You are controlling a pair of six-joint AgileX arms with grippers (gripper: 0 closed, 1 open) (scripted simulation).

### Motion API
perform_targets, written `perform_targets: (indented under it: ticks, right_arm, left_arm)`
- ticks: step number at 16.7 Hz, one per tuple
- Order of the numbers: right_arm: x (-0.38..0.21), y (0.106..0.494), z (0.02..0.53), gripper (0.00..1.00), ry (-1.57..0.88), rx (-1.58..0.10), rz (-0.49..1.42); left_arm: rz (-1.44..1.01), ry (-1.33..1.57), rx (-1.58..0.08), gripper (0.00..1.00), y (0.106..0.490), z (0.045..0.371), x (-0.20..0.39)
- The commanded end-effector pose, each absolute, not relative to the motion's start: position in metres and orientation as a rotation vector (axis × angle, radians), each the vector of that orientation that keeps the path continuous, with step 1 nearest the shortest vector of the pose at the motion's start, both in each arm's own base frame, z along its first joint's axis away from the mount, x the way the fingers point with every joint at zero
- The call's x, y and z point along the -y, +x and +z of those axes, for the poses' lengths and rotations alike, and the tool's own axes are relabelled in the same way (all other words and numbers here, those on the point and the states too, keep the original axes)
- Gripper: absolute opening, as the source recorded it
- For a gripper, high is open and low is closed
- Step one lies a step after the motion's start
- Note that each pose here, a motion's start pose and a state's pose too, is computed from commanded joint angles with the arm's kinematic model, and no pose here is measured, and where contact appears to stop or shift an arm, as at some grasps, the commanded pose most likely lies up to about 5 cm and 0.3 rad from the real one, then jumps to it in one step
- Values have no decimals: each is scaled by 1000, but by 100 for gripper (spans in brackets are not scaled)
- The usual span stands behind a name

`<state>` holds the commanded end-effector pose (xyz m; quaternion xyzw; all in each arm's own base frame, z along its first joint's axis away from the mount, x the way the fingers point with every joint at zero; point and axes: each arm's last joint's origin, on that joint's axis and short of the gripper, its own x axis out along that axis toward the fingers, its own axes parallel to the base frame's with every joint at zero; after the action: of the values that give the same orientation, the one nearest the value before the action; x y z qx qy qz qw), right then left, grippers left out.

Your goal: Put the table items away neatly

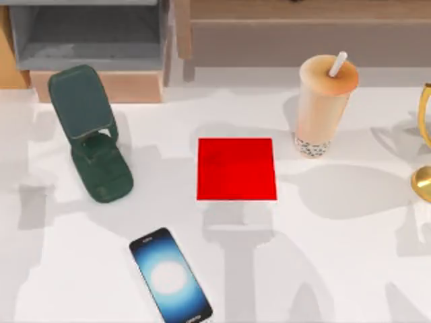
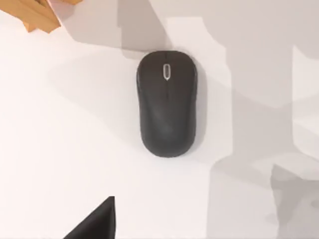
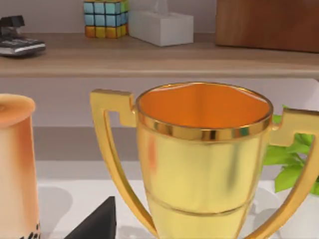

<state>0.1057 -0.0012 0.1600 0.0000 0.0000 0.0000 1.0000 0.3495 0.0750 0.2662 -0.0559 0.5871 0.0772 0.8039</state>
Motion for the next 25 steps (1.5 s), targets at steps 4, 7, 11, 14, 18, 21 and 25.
perform_targets:
  ticks: [4,7,11,14,18,21,25]
  right_arm:
    - [1,106,160,100,0,0,0]
    - [1,106,160,100,0,0,0]
    - [1,106,160,100,0,0,0]
    - [1,106,160,100,0,0,0]
    - [1,106,160,100,0,0,0]
    - [1,106,160,100,0,0,0]
    - [1,106,160,100,0,0,0]
  left_arm:
    - [182,-165,-1465,100,397,225,-100]
    - [187,-187,-1547,100,412,205,-111]
    - [188,-192,-1563,100,415,201,-113]
    - [184,-188,-1563,100,415,200,-110]
    - [185,-190,-1563,100,421,171,-101]
    - [185,-190,-1564,100,422,139,-100]
    - [186,-191,-1564,100,416,112,-110]
